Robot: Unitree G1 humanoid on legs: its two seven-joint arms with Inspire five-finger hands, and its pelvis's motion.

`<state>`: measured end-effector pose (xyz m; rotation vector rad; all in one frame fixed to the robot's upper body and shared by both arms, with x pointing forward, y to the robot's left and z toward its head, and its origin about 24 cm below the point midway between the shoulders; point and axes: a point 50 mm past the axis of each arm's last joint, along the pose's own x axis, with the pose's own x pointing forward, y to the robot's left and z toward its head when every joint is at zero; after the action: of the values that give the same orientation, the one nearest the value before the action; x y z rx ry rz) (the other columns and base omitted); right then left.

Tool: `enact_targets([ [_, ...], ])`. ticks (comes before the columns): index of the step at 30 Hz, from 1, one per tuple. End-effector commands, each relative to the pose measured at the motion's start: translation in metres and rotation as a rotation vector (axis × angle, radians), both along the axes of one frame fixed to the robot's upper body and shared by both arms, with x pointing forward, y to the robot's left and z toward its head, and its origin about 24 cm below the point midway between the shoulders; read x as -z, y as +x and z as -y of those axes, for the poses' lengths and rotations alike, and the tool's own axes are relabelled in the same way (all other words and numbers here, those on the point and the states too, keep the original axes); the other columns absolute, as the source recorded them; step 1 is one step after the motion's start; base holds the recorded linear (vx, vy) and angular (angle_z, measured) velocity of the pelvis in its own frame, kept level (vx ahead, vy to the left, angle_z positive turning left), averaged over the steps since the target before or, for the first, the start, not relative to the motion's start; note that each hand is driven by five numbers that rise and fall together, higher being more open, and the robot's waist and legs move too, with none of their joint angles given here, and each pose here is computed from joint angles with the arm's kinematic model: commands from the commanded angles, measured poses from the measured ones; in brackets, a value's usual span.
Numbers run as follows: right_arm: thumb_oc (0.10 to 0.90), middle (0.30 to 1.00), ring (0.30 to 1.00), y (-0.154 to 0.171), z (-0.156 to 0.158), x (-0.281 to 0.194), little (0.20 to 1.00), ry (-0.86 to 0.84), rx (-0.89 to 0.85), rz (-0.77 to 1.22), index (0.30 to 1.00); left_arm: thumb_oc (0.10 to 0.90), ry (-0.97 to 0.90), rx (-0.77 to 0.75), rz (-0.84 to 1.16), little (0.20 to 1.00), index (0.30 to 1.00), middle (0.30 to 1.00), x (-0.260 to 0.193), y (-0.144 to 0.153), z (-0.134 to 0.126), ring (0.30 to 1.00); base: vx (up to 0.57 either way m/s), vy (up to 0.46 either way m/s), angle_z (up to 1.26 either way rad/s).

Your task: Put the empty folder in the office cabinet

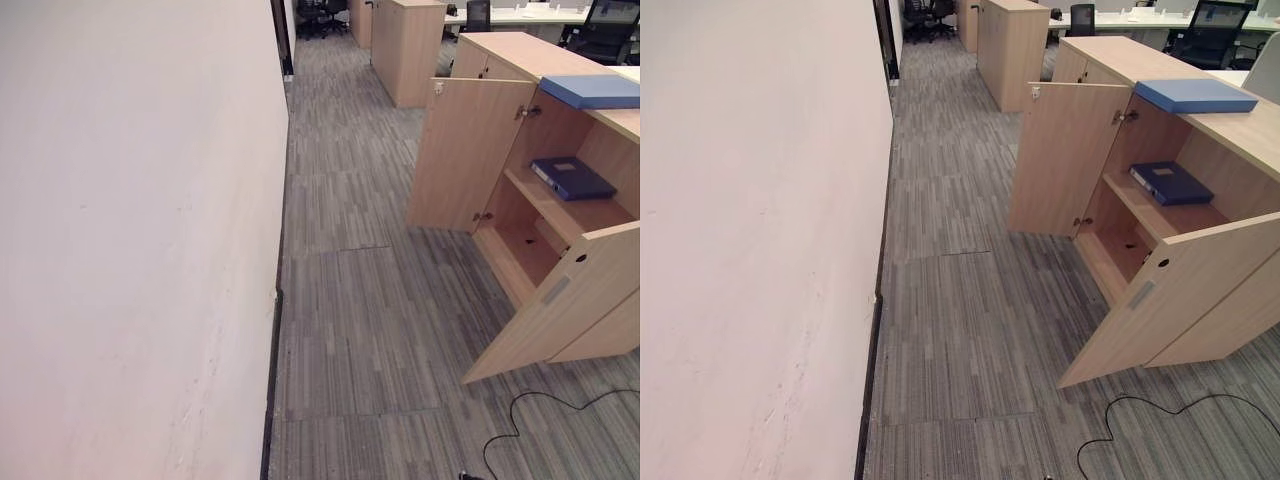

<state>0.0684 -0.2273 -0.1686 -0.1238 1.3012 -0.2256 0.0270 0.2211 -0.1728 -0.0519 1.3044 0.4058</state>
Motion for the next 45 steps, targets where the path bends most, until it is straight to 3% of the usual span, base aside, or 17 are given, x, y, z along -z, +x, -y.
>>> enact_targets([
  [1, 0.800, 0.900, 0.900, -0.015, 0.003, 0.002, 0.900, -0.002, -0.022, -0.067, 0.900, 0.800, -0.014, -0.016, 0.041, 0.900, 0.900, 0.900, 0.000, 0.016, 0.004, 0.900, 0.00, 0.000, 0.00],
  [8, 0.800, 0.900, 0.900, -0.018, 0.004, 0.002, 0.900, 0.013, -0.023, -0.080, 0.900, 0.800, -0.041, 0.060, 0.077, 0.900, 0.900, 0.900, -0.001, 0.028, 0.006, 0.900, 0.00, 0.000, 0.00],
  [22, 0.800, 0.900, 0.900, -0.011, 0.003, 0.001, 0.900, 0.014, 0.066, -0.017, 0.900, 0.800, -0.004, 0.045, 0.068, 0.900, 0.900, 0.900, -0.002, 0.025, 0.001, 0.900, 0.00, 0.000, 0.00],
  [29, 0.800, 0.900, 0.900, -0.001, 0.003, -0.001, 0.900, 0.032, 0.149, 0.065, 0.900, 0.800, -0.072, 0.000, 0.055, 0.900, 0.900, 0.900, 0.001, 0.017, 0.008, 0.900, 0.00, 0.004, -0.02],
  [41, 0.800, 0.900, 0.900, 0.004, 0.002, -0.004, 0.900, -0.115, -0.007, 0.071, 0.900, 0.800, -0.015, 0.086, -0.006, 0.900, 0.900, 0.900, 0.002, 0.009, 0.010, 0.900, 0.00, 0.000, -0.02],
  [45, 0.800, 0.900, 0.900, -0.004, -0.001, 0.000, 0.900, -0.025, -0.003, 0.011, 0.900, 0.800, -0.015, 0.118, -0.002, 0.900, 0.900, 0.900, 0.001, 0.014, 0.008, 0.900, 0.00, 0.000, 0.00],
])
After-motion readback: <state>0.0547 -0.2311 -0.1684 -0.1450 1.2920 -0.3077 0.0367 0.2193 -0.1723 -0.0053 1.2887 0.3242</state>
